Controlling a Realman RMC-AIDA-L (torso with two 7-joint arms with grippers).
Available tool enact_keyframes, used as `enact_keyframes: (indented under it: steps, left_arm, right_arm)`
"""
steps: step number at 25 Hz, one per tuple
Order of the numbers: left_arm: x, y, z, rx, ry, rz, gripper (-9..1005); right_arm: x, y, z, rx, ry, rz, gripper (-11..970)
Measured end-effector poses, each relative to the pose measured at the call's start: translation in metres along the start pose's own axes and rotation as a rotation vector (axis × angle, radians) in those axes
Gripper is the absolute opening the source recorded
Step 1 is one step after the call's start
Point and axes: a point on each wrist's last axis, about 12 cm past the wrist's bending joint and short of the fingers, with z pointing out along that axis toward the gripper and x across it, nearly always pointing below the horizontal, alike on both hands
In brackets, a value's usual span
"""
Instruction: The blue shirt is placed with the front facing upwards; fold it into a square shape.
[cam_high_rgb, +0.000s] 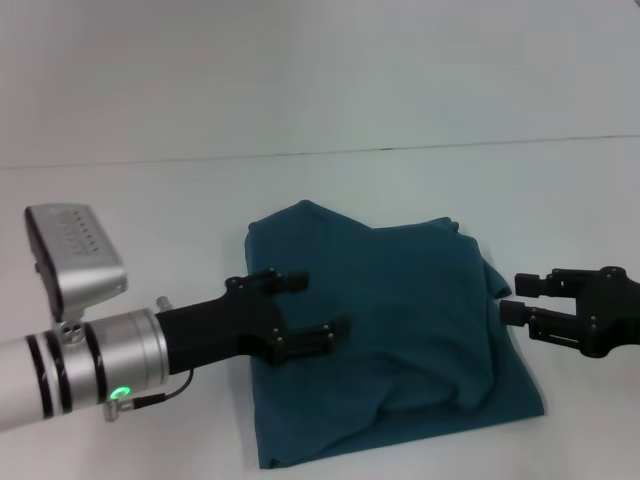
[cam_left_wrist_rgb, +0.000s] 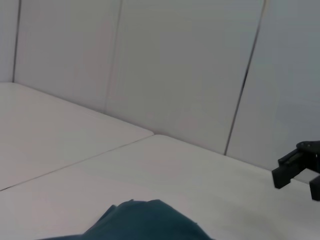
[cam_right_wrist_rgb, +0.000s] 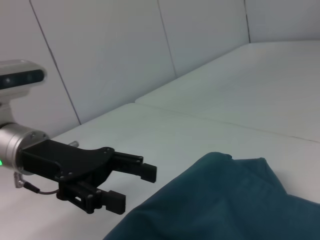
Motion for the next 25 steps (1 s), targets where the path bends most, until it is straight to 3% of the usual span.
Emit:
enact_keyframes:
  steps: [3, 11, 17, 25]
  left_arm:
    - [-0.006, 0.0, 0.006, 0.02, 0.008, 0.007, 860]
    - [-0.009, 0.0, 0.008, 0.037, 0.049, 0.014, 861]
    - [-0.01, 0.003, 0.004, 0.011, 0.049, 0.012, 861]
    - [-0.01, 0.003, 0.004, 0.008, 0.046, 0.012, 863]
  right_arm:
    - [0.004, 0.003, 0.002, -0.006, 0.001, 0.003, 519]
    - [0.01, 0.012, 0.009, -0.051, 0.031, -0.056, 696]
    - [0.014, 0.015, 0.008, -0.055, -0.015, -0.096, 910]
    - [0.012, 0.014, 0.011, -0.055, -0.009, -0.111, 939]
